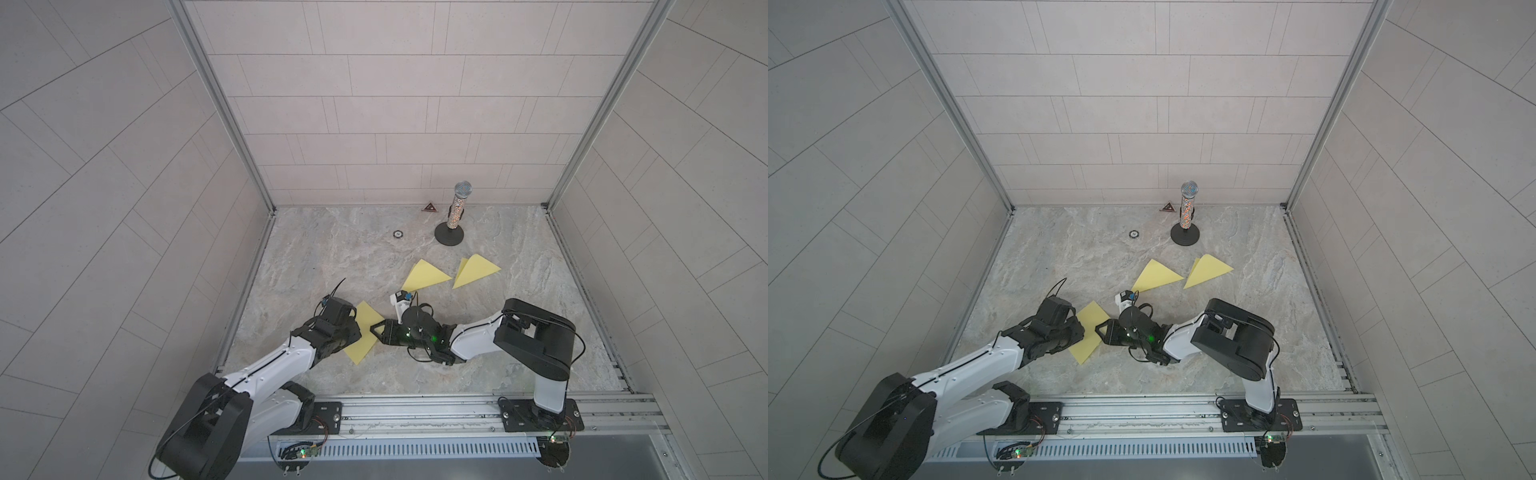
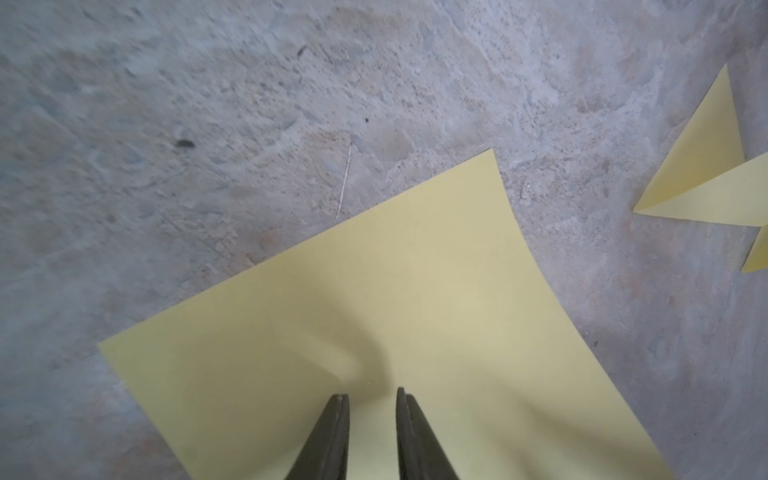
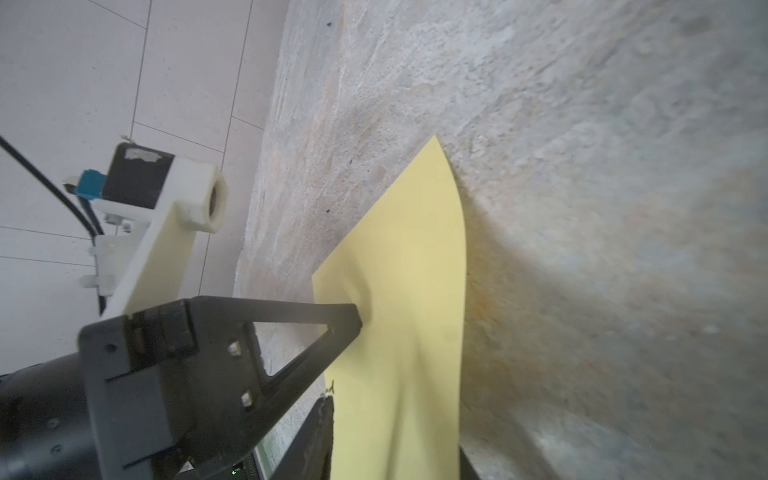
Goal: Fold the square paper diagonally
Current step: Move the paper to the center of the board.
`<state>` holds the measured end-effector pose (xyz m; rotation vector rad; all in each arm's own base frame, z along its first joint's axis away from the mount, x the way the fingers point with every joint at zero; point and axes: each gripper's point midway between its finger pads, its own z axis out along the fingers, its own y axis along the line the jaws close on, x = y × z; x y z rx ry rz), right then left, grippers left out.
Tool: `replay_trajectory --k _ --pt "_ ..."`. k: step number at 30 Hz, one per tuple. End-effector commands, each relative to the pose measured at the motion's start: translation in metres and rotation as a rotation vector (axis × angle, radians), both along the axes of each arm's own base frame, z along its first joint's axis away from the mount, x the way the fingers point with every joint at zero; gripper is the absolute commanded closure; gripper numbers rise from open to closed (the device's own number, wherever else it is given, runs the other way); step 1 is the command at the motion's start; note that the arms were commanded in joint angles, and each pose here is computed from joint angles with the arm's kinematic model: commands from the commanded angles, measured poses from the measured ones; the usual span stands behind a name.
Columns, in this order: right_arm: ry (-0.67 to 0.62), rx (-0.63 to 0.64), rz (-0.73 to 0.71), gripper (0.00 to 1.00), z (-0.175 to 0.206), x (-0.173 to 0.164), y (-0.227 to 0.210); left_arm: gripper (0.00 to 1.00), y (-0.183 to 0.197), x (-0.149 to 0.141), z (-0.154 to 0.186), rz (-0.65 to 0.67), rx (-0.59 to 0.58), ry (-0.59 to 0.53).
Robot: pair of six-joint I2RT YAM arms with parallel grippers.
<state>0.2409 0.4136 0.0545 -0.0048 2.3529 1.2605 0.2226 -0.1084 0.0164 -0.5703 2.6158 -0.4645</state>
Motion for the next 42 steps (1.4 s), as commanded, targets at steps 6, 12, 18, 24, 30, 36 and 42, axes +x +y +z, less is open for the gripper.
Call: replay_trajectory --k 6,12,18,24,30,36,42 --pt "-0.026 -0.079 -0.019 0.75 -0.007 0.017 -0.020 0.73 0.021 -0.034 -0.028 0.008 0.084 0.135" --pt "-0.017 -0.083 -0.002 0.86 -0.009 0.018 -0.021 0.73 0.021 -0.033 -0.028 0.006 0.089 0.133" --pt "-0.003 -0.087 0.013 0.83 -0.012 0.012 -0.025 0.73 0.022 -0.035 -0.030 0.006 0.090 0.137" --pt "0.005 -0.109 0.012 0.83 -0.018 0.007 -0.033 0.73 0.021 -0.034 -0.029 0.003 0.087 0.135" --pt "-0.003 -0.113 -0.004 1.00 -0.014 0.008 -0.037 0.73 0.019 -0.035 -0.028 -0.015 0.080 0.133" --pt "0.029 -0.214 0.038 1.00 -0.007 0.001 -0.047 0.67 -0.009 -0.029 0.001 -0.100 -0.064 0.064" --pt "0.120 -0.476 0.133 1.00 -0.003 -0.027 -0.107 0.54 -0.034 -0.022 0.066 -0.185 -0.243 -0.140"
